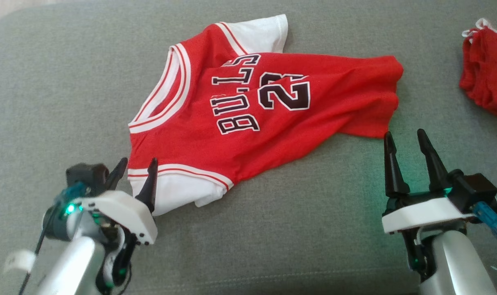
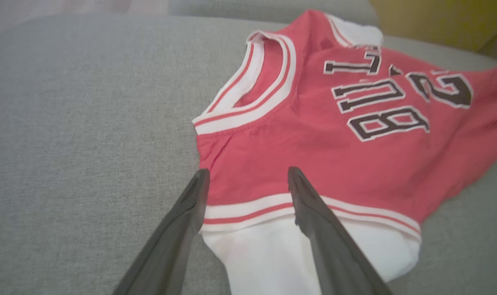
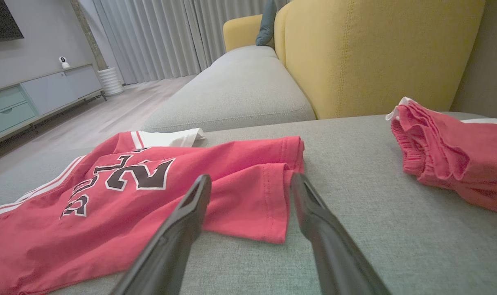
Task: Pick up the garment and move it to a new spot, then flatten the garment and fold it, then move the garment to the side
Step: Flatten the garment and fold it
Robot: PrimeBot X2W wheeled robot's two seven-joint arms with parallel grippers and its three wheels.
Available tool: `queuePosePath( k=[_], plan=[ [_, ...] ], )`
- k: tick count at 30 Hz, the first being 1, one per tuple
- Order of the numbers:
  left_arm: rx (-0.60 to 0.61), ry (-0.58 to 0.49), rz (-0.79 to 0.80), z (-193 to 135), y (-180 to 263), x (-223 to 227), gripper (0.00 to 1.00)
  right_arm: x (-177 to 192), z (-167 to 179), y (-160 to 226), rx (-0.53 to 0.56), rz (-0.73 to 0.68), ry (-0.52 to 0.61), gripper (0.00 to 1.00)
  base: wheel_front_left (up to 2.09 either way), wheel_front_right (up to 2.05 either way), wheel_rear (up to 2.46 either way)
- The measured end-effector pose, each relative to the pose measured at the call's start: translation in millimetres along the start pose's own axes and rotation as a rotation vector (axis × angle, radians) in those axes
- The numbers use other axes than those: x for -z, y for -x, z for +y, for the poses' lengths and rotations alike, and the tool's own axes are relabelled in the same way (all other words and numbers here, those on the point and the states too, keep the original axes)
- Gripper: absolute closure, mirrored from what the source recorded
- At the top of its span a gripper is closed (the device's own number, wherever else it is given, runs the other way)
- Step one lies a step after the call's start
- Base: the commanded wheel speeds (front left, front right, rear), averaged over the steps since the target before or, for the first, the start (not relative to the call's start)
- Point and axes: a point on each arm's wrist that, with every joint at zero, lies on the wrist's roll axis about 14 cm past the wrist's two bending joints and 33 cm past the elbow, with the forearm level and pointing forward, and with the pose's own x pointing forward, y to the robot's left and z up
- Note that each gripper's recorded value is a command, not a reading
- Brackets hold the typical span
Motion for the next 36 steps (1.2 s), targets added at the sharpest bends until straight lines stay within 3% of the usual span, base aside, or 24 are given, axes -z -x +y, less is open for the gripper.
queuePosePath(
  k=[7,11,12,13,14,22,31,36],
  plan=[
    [0.020,-0.084,0.234,6,-18,37,0.00,8,-6,3,0.018,0.022,0.000,0.00,0.00,0.00,0.00],
    [0.034,-0.091,0.269,4,-26,43,0.00,11,-9,4,0.027,0.032,0.001,0.00,0.00,0.00,0.00],
    [0.043,-0.091,0.272,2,-28,43,0.36,12,-9,4,0.028,0.034,0.000,0.00,0.00,0.00,0.00],
    [0.046,-0.085,0.272,1,-29,43,0.91,12,-10,4,0.029,0.035,0.000,0.00,0.00,0.00,0.00],
    [0.055,-0.083,0.273,-1,-30,44,1.00,13,-10,5,0.030,0.037,0.000,0.00,0.00,0.00,0.00],
    [0.073,-0.077,0.195,-6,-38,31,1.00,16,-11,4,0.032,0.041,-0.001,0.00,0.00,0.00,0.00],
    [0.092,-0.113,-0.068,-15,-66,-41,1.00,20,-10,0,0.027,0.049,-0.002,0.00,0.00,0.00,0.00],
    [0.104,-0.126,-0.134,-17,-87,-72,1.00,19,-8,-9,0.019,0.044,0.000,0.00,0.00,0.00,0.00]
  ],
)
